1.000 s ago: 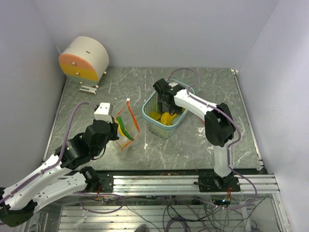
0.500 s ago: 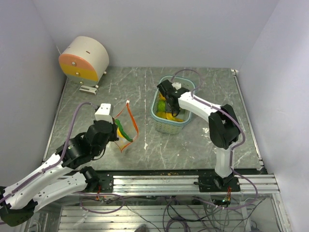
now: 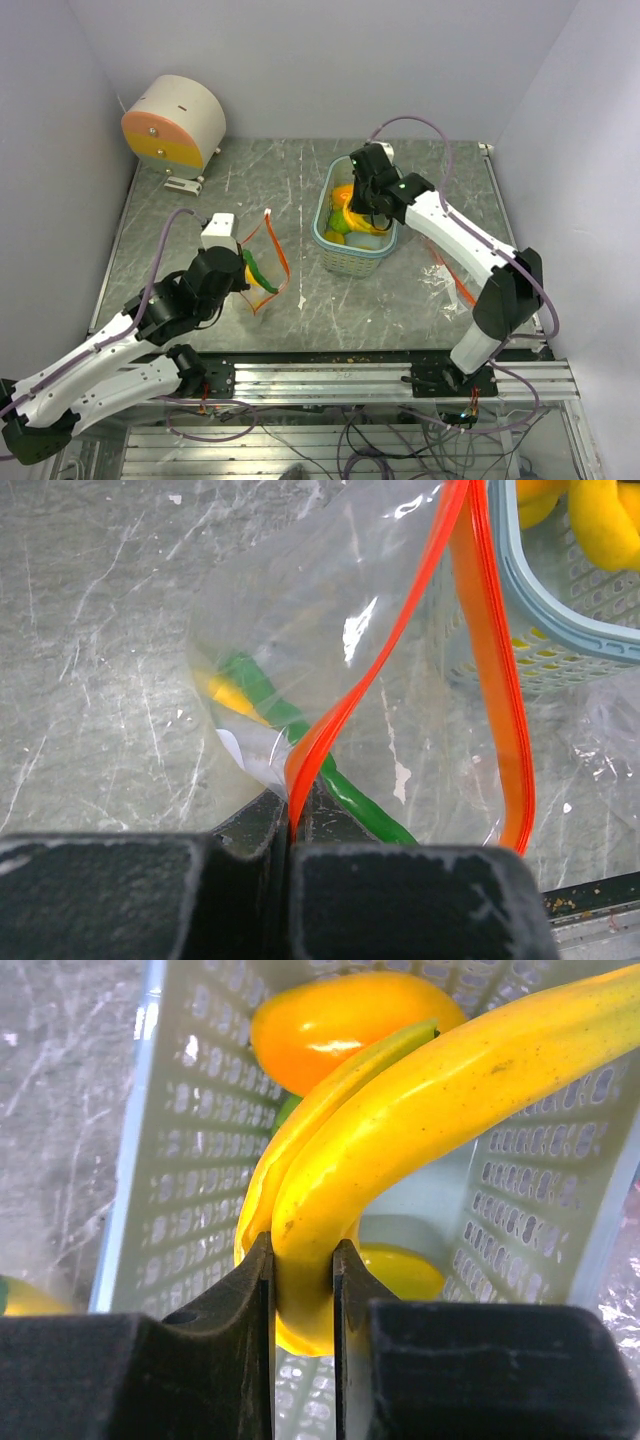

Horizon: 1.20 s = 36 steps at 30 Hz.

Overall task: Place the food in the zip-top bag and seal the zipper
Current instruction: Pick up the fake fruit from the bin, then place the fake fruit in the zipper food storage bag.

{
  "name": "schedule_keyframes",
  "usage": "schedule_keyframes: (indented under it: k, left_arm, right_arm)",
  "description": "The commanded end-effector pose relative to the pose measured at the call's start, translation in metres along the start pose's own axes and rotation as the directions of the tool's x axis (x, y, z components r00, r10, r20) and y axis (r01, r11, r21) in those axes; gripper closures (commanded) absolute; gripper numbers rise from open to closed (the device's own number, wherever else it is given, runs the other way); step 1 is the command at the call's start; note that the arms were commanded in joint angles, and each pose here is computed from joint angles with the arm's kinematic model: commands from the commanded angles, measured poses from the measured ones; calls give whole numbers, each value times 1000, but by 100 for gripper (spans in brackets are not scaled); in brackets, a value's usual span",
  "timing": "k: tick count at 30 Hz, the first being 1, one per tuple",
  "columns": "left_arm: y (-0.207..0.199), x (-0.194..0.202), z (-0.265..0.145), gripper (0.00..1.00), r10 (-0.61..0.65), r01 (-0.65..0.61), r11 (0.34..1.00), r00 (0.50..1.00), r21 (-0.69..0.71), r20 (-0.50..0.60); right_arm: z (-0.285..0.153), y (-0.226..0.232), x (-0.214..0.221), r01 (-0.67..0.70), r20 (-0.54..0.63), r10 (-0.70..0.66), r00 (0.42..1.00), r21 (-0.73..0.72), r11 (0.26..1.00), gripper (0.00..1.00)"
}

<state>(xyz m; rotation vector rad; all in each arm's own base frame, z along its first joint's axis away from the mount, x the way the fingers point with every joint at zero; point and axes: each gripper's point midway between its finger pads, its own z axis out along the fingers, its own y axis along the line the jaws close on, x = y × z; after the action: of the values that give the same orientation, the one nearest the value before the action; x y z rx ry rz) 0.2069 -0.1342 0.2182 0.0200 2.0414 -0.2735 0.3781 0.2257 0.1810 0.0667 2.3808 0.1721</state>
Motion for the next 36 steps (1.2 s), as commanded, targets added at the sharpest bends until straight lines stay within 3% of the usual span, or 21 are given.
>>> schedule_keyframes:
  k: [1,7,12,16,20,25,32,36]
  left_arm:
    - [4,-10,-3,93,-52,53,998,998,-16,46]
    - [6,-17,-7,93,-70,72,997,995,-21,67]
    - [3,-12,-2,93,-75,76,997,995,-15,60]
    - [0,-9,3,93,-100,101,995,993,-5,64]
    - [-6,-13,3,93,-137,136,990,987,23,81]
    - [-12,-17,4,93,-177,173,984,980,49,94]
    - [-22,-16,7,93,-190,186,980,979,68,66]
    - [-25,-17,5,93,-215,209,974,975,88,61]
  right_arm:
    - [-27,9,-16,45,48,-40,998,-106,993,100]
    - [-100,45,-40,173,238,-77,968,-416,893,100]
    - [-186,87,-34,316,379,-26,925,-729,607,100]
    - [-235,104,-27,372,426,32,904,-821,433,100]
    - [-273,119,-16,358,405,173,898,-900,249,100]
    - [-298,142,8,403,443,292,848,-895,189,100]
    - [-312,167,22,427,454,402,795,-890,159,100]
    - [-294,175,24,396,446,430,785,-895,204,100]
